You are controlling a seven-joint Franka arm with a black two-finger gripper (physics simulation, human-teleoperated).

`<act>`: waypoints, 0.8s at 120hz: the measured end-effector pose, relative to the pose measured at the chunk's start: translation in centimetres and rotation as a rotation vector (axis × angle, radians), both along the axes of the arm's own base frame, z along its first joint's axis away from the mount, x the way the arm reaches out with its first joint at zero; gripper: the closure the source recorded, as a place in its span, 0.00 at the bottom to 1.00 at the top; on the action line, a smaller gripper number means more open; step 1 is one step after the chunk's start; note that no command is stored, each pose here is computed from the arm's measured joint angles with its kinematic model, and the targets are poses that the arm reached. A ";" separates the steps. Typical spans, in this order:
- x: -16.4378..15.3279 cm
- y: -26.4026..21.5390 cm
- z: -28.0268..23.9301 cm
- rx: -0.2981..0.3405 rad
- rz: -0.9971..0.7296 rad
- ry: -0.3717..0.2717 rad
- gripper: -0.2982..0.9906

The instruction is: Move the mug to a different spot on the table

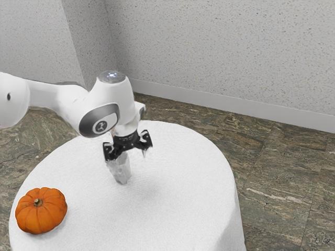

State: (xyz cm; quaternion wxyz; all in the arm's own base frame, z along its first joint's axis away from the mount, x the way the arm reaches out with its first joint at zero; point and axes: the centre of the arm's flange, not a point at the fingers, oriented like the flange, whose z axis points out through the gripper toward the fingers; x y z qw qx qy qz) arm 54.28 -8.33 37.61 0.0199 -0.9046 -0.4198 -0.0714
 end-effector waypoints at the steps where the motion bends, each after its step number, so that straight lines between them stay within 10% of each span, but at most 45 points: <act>1: 0.2 0.2 0.3 -0.007 0.002 0.002 0.24; 29: 2.9 6.3 8.8 -0.108 -0.170 0.104 0.23; 96: 2.9 5.9 16.8 -0.049 -0.998 0.207 0.23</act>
